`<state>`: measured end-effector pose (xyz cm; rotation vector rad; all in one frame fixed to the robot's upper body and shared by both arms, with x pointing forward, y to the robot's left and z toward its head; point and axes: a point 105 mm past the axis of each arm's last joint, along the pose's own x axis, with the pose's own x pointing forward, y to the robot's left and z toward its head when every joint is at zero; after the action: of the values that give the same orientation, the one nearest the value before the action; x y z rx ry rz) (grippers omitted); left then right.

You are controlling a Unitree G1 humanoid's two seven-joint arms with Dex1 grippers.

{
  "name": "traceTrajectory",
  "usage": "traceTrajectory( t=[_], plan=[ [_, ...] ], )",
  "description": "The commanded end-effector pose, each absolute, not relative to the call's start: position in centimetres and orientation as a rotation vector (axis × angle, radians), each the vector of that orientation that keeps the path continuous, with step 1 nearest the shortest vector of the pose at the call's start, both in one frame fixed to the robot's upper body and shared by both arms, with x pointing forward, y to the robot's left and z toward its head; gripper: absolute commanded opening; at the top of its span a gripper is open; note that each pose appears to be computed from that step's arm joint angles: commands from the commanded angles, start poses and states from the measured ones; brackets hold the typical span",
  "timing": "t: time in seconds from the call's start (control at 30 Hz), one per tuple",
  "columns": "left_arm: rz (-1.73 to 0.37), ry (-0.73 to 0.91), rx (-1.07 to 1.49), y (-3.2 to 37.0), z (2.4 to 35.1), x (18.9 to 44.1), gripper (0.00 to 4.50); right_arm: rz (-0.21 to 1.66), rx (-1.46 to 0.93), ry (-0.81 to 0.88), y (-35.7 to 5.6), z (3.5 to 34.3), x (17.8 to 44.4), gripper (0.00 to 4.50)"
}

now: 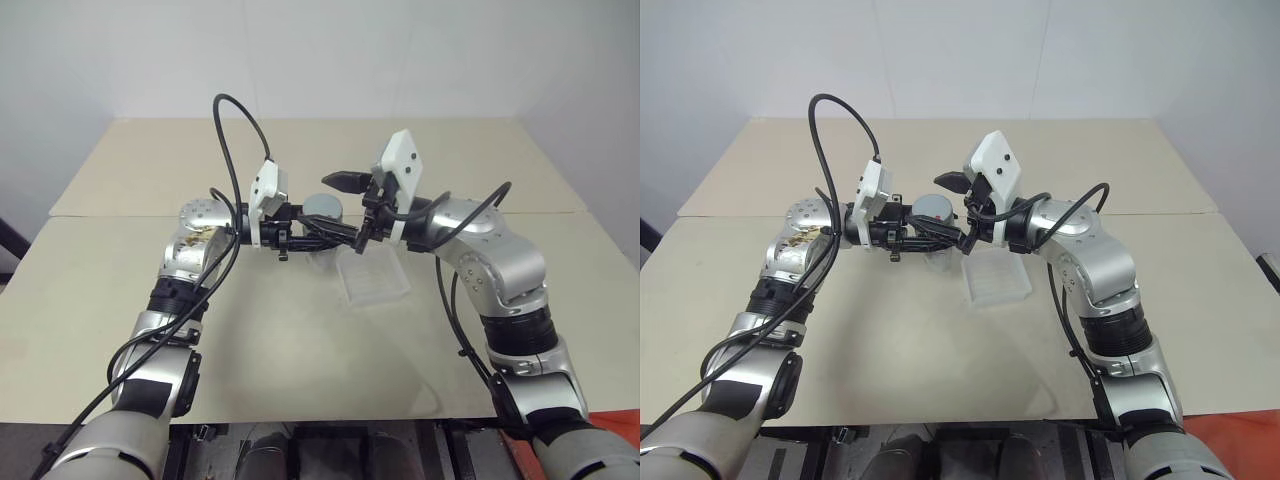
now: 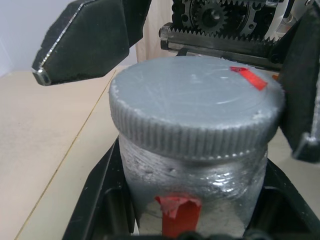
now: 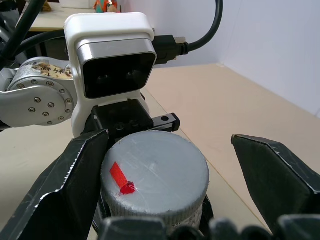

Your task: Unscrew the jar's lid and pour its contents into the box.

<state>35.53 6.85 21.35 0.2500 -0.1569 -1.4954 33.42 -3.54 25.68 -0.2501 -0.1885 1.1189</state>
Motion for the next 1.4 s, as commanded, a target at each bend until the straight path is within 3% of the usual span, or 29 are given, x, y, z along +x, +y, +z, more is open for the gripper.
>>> traceTrajectory(
  t=[0.03, 0.3, 0.77, 1.0, 1.4],
  plan=[
    [-1.523, -0.234, 0.286, 6.9, 23.5, 34.9, 2.07, 1.022, -0.266, -0.202, -6.0, 26.6, 34.5, 4.48],
    [-1.520, -0.223, 0.285, 7.5, 23.2, 34.7, 2.07, 0.967, -0.273, -0.187, -8.8, 26.7, 35.0, 4.48],
    [-1.496, -0.216, 0.255, 8.0, 22.8, 34.4, 2.07, 1.018, -0.284, -0.180, -11.1, 26.1, 33.1, 4.48],
    [-1.469, -0.213, 0.216, 6.9, 22.7, 35.2, 2.07, 1.170, -0.265, -0.229, -8.4, 27.1, 30.8, 4.48],
    [-1.497, -0.216, 0.224, 6.2, 22.6, 34.9, 2.07, 1.171, -0.240, -0.233, -3.7, 27.6, 31.9, 4.48]
  ],
)
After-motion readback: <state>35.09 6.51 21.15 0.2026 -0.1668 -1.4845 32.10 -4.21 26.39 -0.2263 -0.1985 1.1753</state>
